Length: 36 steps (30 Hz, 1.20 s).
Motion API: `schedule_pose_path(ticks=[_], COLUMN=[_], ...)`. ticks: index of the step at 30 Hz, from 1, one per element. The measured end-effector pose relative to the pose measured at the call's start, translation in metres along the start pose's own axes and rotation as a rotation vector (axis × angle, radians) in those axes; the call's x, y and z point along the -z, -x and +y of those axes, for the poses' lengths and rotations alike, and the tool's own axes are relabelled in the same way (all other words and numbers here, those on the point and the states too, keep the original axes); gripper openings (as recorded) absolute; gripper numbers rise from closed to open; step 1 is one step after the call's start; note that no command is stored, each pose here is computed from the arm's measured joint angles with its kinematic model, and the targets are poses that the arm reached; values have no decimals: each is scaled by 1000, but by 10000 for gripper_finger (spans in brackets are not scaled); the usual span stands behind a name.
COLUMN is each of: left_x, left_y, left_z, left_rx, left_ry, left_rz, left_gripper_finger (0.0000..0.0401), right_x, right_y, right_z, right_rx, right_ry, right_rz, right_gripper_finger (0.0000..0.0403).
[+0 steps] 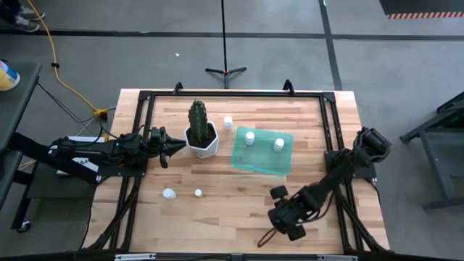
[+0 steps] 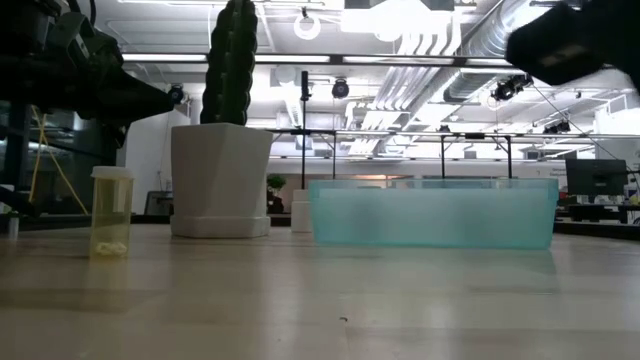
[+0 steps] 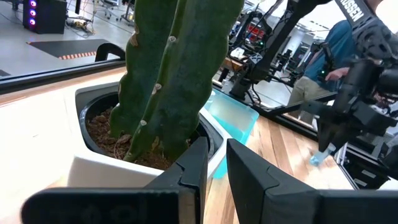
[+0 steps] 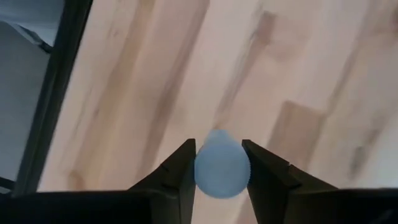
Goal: Pick and place pill bottles into a basket
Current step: Put the light blue pill bottle into the light green bin
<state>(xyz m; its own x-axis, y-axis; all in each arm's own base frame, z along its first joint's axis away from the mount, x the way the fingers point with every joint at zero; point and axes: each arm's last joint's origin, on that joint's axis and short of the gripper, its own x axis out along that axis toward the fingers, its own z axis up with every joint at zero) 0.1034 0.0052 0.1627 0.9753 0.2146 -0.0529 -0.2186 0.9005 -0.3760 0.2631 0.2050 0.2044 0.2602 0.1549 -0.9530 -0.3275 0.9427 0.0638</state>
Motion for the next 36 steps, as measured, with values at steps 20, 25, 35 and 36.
schedule_pose_path(ticks=[20,25,35,36], left_x=[0,0,0,0], left_y=[0,0,0,0], left_z=[0,0,0,0], left_rx=[0,0,0,0], left_ry=[0,0,0,0], left_rz=[0,0,0,0], left_gripper_finger=[97,97,97,97], right_x=[-22,-17,-6,-5], right_y=[59,69,78,80], right_z=[-104,-143,-210,-217], right_rx=[127,146,131,132], right_ry=[100,78,23,11], right_rz=[7,7,-34,-47], right_gripper_finger=[110,109,108,107])
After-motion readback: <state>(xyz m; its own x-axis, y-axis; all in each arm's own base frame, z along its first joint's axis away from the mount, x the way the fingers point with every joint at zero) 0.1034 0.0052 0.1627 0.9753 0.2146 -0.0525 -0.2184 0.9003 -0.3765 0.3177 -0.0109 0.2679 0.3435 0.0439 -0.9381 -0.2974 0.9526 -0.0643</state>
